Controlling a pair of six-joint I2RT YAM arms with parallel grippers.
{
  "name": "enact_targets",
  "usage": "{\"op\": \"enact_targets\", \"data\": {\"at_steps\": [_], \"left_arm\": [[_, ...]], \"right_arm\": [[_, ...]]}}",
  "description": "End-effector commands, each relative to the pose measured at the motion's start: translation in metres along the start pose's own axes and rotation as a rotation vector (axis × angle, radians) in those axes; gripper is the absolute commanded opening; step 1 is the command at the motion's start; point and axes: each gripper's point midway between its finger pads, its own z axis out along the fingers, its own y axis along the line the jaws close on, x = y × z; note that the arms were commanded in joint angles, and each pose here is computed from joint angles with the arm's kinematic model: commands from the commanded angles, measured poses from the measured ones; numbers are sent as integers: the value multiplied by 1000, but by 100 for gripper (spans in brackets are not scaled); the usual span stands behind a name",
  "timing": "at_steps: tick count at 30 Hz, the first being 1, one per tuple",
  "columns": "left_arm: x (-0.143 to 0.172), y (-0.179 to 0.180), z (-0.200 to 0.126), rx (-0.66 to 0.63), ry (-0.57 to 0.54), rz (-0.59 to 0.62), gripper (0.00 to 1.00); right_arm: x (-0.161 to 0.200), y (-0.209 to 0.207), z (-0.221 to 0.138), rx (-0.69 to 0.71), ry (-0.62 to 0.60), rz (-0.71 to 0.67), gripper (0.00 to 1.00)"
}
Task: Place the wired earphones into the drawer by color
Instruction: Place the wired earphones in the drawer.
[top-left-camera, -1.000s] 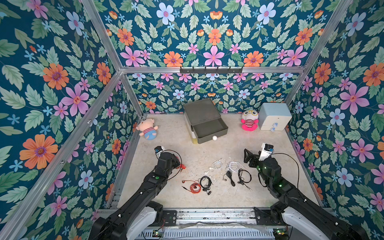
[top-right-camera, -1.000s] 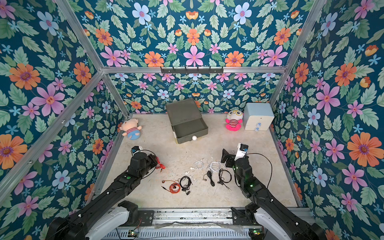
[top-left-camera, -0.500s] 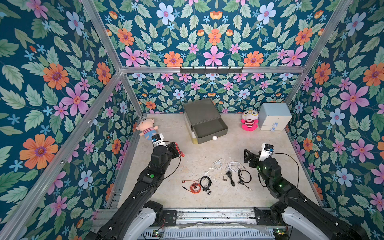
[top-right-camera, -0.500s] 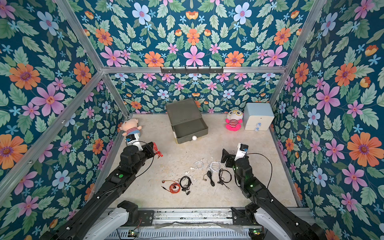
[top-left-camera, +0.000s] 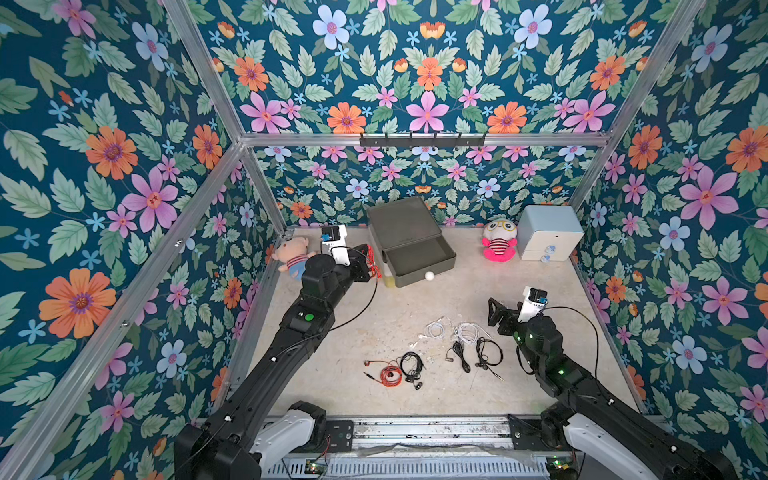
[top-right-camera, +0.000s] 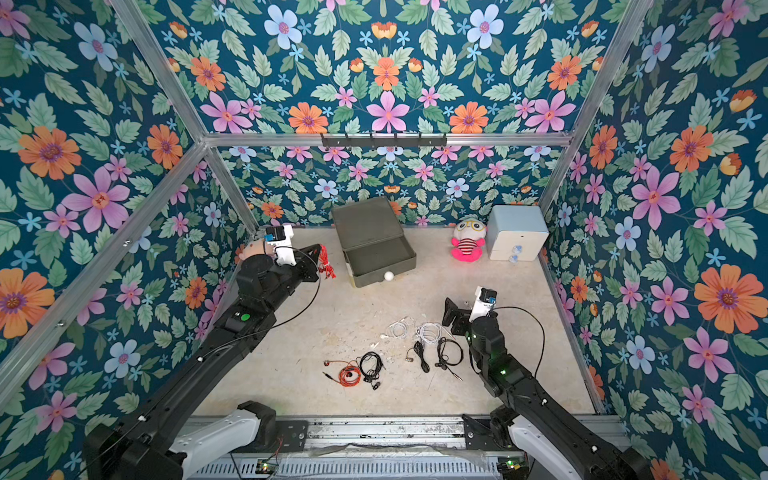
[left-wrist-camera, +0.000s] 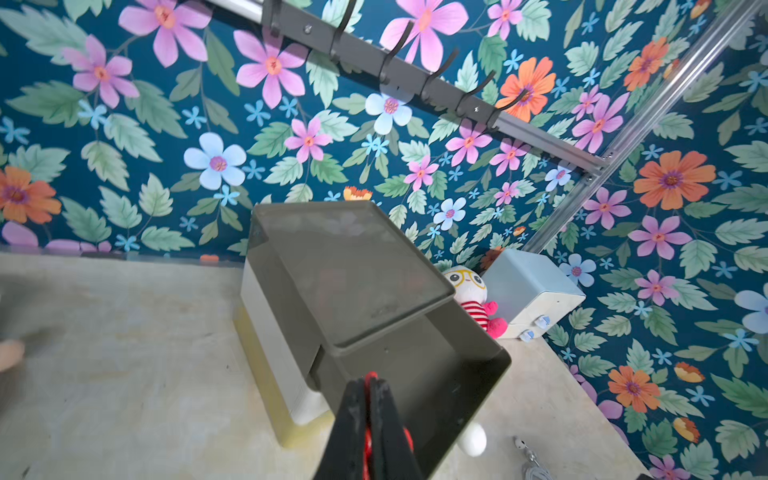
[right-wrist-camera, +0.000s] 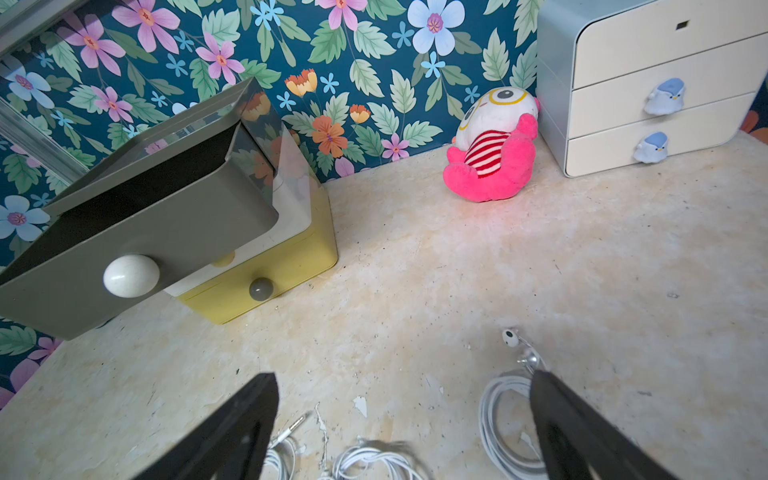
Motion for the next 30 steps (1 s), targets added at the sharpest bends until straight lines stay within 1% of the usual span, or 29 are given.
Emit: {"op": "enact_targets", "data": {"at_steps": [1, 6, 10, 13, 16, 23, 30], "left_arm": [[-24, -17, 10, 68, -58, 111, 0], [-41, -27, 27, 85, -88, 190, 0], [-42, -37, 44, 108, -71, 255, 0], [-37, -46, 58, 132, -36, 303, 0], [-30, -56, 72, 144, 5, 352, 0], [1, -77, 101, 152, 124, 480, 0], [31, -89, 119, 126, 218, 606, 0]], "right_arm": [[-8, 3, 0, -12, -33, 12, 99], [-7, 3, 1, -11, -29, 8, 99], [-7, 3, 1, -11, -31, 9, 99], [-7, 3, 1, -12, -29, 8, 99], [-7, 3, 0, -11, -30, 8, 99], [-7, 3, 0, -11, -32, 7, 99], [-8, 3, -1, -10, -34, 8, 99]]}}
